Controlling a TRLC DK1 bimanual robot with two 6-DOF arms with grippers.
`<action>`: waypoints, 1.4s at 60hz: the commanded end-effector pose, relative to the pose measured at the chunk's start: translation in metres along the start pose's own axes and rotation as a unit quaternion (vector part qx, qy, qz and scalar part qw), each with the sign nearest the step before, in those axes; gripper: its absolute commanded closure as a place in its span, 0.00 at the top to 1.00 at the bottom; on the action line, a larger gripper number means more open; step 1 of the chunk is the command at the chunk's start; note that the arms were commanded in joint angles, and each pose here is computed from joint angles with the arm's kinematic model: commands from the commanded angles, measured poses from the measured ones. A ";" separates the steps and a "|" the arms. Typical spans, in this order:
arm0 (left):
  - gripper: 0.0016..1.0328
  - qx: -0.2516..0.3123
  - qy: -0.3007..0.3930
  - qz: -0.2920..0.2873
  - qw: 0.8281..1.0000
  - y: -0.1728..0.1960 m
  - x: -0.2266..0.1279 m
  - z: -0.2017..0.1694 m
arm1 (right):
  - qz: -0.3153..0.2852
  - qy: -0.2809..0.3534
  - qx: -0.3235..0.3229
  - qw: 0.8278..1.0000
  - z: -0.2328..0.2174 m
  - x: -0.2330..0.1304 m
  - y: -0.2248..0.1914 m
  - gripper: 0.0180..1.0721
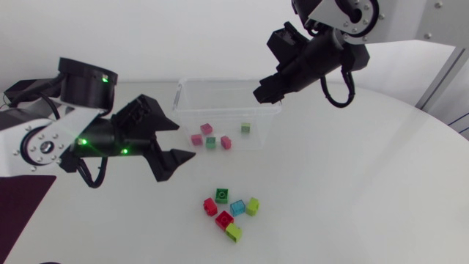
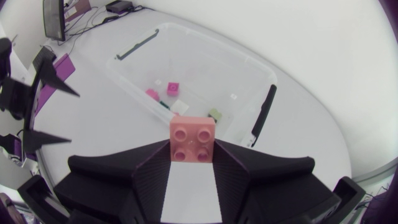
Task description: Pick up the duplo bricks and place them in the container
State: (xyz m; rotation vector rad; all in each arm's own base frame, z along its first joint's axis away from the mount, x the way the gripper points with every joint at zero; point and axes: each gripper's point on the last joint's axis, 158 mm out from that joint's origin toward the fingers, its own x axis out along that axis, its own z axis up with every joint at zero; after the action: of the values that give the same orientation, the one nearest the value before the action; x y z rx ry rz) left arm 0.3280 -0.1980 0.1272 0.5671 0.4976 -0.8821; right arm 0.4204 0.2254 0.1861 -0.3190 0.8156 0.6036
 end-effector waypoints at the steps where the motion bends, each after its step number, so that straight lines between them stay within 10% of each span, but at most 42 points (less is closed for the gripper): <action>1: 0.95 0.027 0.015 -0.036 0.999 -0.028 0.005 -0.018 | -0.004 -0.016 0.000 1.000 0.017 0.010 -0.008 0.31; 19: 0.95 0.043 0.068 -0.114 0.990 -0.085 0.031 -0.061 | -0.013 -0.042 0.005 0.999 0.047 0.064 -0.024 0.37; 28: 0.95 0.048 0.079 -0.126 0.988 -0.097 0.038 -0.070 | -0.024 -0.046 0.011 0.999 0.055 0.082 -0.040 0.96; 68: 0.93 0.048 0.129 -0.104 0.985 -0.108 0.073 -0.095 | -0.013 -0.070 0.001 0.997 -0.018 -0.020 0.008 0.96; 84: 0.71 0.051 0.152 -0.097 0.982 -0.110 0.088 -0.109 | 0.042 -0.029 -0.052 0.997 -0.095 -0.023 0.061 0.95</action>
State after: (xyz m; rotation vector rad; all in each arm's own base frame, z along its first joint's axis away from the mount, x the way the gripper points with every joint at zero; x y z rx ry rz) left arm 0.2718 -0.2350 -0.0244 0.7698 0.7605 -1.0192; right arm 0.3332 0.2177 0.1527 -0.3303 0.7383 0.6869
